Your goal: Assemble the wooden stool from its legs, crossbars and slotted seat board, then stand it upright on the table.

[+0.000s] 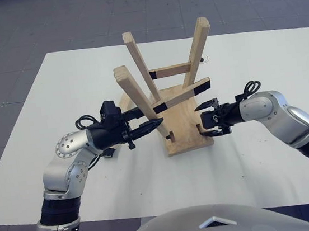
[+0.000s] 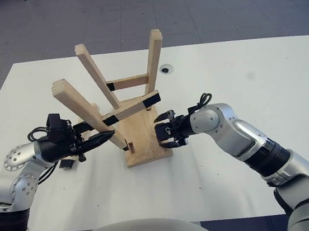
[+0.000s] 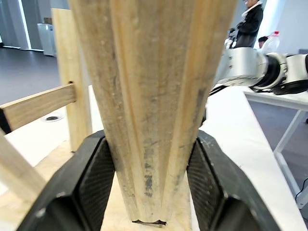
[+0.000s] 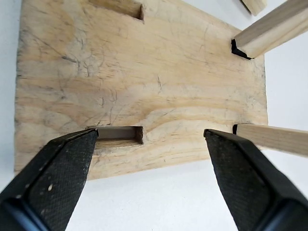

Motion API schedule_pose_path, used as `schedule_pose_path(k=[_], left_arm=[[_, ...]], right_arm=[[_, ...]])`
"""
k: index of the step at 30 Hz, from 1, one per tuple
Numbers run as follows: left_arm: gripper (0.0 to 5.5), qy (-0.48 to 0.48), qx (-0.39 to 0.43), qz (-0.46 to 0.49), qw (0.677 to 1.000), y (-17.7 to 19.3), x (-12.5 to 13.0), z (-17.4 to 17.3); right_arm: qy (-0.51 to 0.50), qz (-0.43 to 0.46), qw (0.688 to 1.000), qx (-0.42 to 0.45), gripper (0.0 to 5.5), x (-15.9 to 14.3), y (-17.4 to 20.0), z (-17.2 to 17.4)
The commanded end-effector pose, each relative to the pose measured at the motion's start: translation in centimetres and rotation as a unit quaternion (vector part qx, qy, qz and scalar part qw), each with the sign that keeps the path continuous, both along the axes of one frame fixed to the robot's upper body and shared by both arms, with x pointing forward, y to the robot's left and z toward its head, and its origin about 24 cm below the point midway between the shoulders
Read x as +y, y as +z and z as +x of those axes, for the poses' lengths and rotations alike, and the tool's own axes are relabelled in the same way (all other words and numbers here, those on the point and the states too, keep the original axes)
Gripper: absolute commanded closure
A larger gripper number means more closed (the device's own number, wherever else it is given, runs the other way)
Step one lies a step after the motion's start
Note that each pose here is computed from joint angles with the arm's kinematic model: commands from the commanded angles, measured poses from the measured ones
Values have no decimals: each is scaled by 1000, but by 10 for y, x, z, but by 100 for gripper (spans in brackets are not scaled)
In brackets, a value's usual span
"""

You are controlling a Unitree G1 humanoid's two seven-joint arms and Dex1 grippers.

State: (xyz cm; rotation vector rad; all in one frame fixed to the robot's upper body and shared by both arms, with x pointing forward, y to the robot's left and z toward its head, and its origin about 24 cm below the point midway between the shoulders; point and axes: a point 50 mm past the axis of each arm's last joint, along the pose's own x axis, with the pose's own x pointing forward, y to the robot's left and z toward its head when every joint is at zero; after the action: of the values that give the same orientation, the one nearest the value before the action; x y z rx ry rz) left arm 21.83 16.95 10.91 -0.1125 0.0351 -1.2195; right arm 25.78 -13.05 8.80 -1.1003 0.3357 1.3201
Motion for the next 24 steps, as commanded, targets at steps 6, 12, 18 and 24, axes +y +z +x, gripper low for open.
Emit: schedule_pose_path(k=[6,12,18,24], left_arm=[[344,4,-17,-10,1000,-13,-9,10],[344,17,8,-4,1000,-32,-7,10],[344,7,25,-41,999,-22,-9,3],[344,6,33,-33,999,-24,-8,0]], right_arm=[[-55,26,998,6,143,-11,-8,-2],[-67,29,997,-1,143,-12,-7,-2],[-72,21,997,5,143,-16,-11,-5],[-73,21,997,9,143,-15,-12,-7]])
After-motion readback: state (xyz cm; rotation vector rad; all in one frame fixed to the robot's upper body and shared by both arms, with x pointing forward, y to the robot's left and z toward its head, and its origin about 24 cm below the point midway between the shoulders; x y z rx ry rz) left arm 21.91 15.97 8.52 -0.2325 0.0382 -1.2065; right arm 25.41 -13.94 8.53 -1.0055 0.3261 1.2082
